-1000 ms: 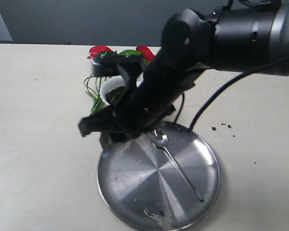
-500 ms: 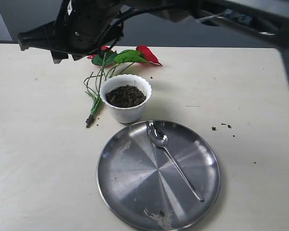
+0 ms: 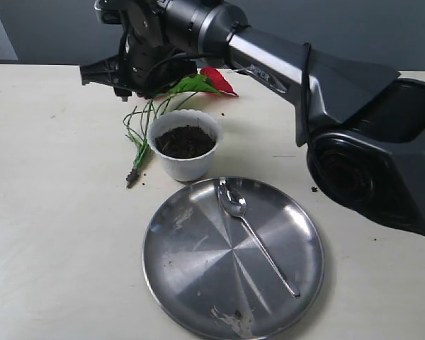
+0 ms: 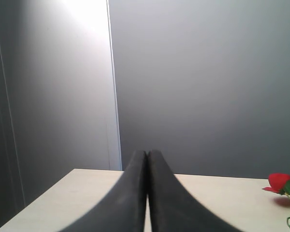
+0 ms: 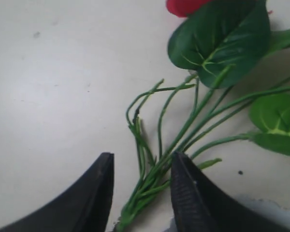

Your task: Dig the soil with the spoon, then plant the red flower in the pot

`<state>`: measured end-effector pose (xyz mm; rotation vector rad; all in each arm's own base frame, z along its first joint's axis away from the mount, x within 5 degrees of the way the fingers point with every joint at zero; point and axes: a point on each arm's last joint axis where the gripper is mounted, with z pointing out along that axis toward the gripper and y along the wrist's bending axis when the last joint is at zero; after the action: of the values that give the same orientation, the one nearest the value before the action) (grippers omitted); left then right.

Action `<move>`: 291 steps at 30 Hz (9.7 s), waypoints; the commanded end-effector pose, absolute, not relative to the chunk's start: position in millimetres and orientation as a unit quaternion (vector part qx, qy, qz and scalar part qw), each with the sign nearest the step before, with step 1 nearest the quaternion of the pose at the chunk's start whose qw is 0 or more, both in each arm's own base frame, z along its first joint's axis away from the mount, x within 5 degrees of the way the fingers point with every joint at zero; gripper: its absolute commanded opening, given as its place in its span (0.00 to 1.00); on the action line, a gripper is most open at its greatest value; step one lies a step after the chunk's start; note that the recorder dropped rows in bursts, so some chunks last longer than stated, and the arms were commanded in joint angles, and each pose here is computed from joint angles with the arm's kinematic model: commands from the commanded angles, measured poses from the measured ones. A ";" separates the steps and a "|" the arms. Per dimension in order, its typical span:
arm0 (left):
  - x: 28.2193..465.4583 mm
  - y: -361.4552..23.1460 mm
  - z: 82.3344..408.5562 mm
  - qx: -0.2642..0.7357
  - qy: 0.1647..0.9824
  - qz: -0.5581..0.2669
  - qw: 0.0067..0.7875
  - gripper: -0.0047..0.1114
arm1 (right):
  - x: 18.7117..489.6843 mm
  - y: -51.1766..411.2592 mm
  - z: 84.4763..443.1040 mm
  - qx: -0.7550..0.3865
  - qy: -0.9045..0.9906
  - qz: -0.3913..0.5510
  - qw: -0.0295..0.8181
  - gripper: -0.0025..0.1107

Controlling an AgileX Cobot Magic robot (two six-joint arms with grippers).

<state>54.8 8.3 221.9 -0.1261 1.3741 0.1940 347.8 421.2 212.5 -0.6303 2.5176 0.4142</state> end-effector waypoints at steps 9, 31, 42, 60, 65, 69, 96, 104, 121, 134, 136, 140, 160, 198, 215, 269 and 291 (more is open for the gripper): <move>54.3 7.8 223.7 -0.057 0.629 0.086 0.770 0.04 | 364.2 417.7 207.6 -0.226 0.914 0.113 0.316 0.36; 54.3 7.8 223.7 -0.057 0.629 0.086 0.770 0.04 | 368.4 423.9 180.3 -0.222 0.916 0.117 0.312 0.36; 54.3 7.8 223.7 -0.057 0.629 0.086 0.770 0.04 | 360.1 428.6 177.7 -0.200 0.929 0.157 0.269 0.34; 54.3 7.8 223.7 -0.057 0.629 0.086 0.770 0.04 | 361.6 434.2 139.1 -0.193 0.937 0.164 0.242 0.21; 54.3 7.8 223.7 -0.057 0.629 0.086 0.770 0.04 | 362.5 435.5 140.1 -0.192 0.934 0.170 0.250 0.02; 54.3 7.8 223.7 -0.057 0.629 0.086 0.770 0.04 | 362.4 437.3 155.0 -0.198 0.925 0.184 0.269 0.02; 54.3 7.8 223.7 -0.057 0.629 0.086 0.770 0.04 | 318.9 447.7 261.1 -0.352 0.839 0.119 0.398 0.02; 54.3 7.8 223.7 -0.057 0.629 0.086 0.770 0.04 | 297.9 438.5 298.1 -0.341 0.846 0.104 0.397 0.02; 54.3 7.8 223.7 -0.057 0.629 0.086 0.770 0.04 | 241.7 325.1 333.4 -0.318 0.828 0.061 0.458 0.02; 54.3 7.8 223.7 -0.057 0.629 0.086 0.770 0.04 | 210.7 291.4 316.8 -0.328 0.795 0.165 0.482 0.02; 54.3 7.8 223.7 -0.057 0.629 0.086 0.770 0.04 | 207.7 292.2 315.7 -0.336 0.787 0.182 0.485 0.02; 54.3 7.8 223.7 -0.057 0.629 0.086 0.770 0.04 | 197.9 291.7 315.8 -0.354 0.762 0.228 0.492 0.02; 54.3 7.8 223.7 -0.057 0.629 0.085 0.770 0.04 | 173.2 253.5 289.3 -0.390 0.618 0.373 0.571 0.02; 54.3 7.8 223.7 -0.057 0.629 0.085 0.770 0.04 | 267.3 263.5 187.7 -0.325 0.547 0.278 0.720 0.02; 54.3 7.8 223.7 -0.057 0.629 0.086 0.770 0.04 | 279.0 275.7 129.1 -0.369 0.588 0.249 0.676 0.02; 54.3 7.8 223.7 -0.057 0.629 0.086 0.770 0.04 | 276.0 277.5 117.6 -0.394 0.630 0.253 0.620 0.29; 54.3 7.8 223.7 -0.057 0.629 0.086 0.770 0.04 | 253.3 240.2 141.0 -0.325 0.665 0.235 0.631 0.28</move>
<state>54.8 8.3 221.9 -0.1261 1.3741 0.1940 257.4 252.4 135.4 -0.8210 1.5000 0.5551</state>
